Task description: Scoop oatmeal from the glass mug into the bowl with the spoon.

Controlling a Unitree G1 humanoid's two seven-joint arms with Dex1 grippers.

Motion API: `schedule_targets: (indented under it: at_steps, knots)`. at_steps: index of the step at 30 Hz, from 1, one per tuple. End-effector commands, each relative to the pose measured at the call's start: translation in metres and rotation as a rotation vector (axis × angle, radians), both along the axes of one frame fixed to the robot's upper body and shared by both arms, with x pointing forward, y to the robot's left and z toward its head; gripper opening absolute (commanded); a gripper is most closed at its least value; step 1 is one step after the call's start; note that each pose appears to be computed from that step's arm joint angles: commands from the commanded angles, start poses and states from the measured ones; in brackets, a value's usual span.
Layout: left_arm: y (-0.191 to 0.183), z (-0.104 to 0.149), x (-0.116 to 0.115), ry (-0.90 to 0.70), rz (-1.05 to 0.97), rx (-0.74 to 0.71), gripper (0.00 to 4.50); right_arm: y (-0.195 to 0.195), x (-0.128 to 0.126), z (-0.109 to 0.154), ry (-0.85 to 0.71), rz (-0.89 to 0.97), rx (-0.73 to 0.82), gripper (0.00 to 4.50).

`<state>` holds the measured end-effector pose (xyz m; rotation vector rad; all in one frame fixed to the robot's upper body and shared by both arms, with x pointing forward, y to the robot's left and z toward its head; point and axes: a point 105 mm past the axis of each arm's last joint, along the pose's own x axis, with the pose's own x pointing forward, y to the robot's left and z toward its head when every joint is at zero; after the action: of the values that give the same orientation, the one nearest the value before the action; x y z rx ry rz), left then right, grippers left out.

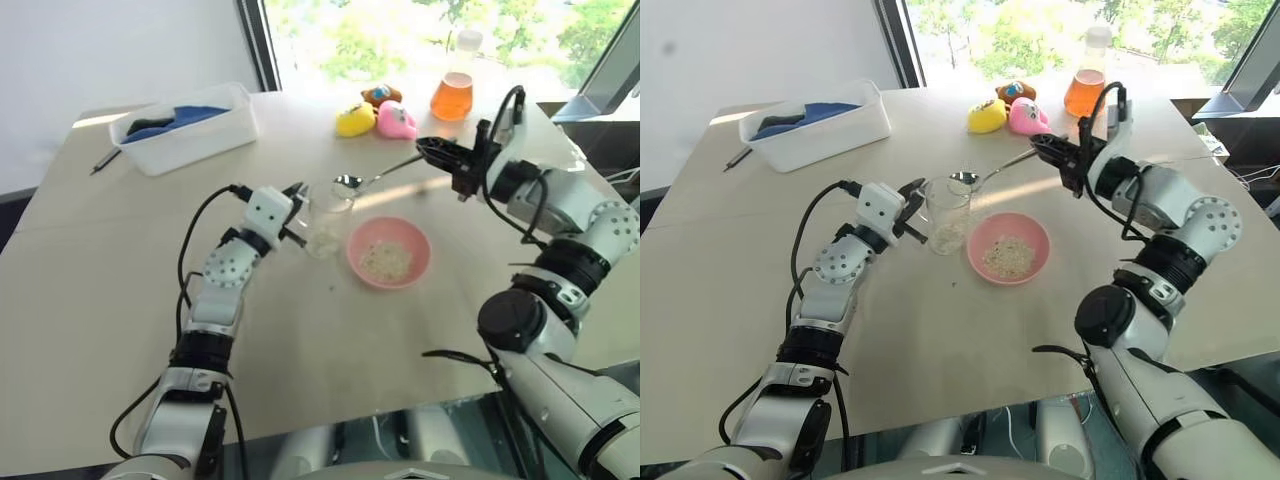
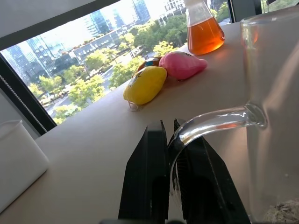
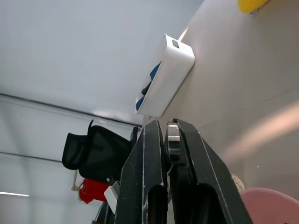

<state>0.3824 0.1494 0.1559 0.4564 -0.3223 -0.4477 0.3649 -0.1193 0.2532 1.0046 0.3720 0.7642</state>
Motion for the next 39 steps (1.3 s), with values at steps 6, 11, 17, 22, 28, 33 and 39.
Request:
schedule_targets:
  at_steps: [6,11,17,22,28,33,39]
  knots:
    - [0.011,-0.011,0.001,0.037,0.027,0.032,0.09,-0.024,-0.019,0.002,-0.055,0.006,-0.037,0.0]
    - [0.014,-0.012,0.001,0.04,0.032,0.034,0.09,-0.039,-0.028,-0.008,-0.034,-0.039,-0.153,0.0]
    - [0.013,-0.013,0.002,0.047,0.03,0.03,0.09,-0.027,-0.036,-0.016,-0.126,-0.015,-0.431,0.0]
    - [0.013,-0.016,0.0,0.058,0.028,0.031,0.09,-0.013,-0.041,-0.012,-0.262,0.018,-0.556,0.0]
    - [0.015,-0.019,-0.001,0.067,0.032,0.013,0.09,0.011,-0.048,-0.001,-0.555,0.094,-0.83,0.0]
    - [0.011,-0.027,-0.004,0.096,0.022,-0.04,0.09,0.027,-0.057,0.009,-0.757,0.174,-0.944,0.0]
    - [0.011,-0.027,-0.006,0.098,0.033,-0.073,0.09,0.034,-0.069,0.015,-0.925,0.275,-1.064,0.0]
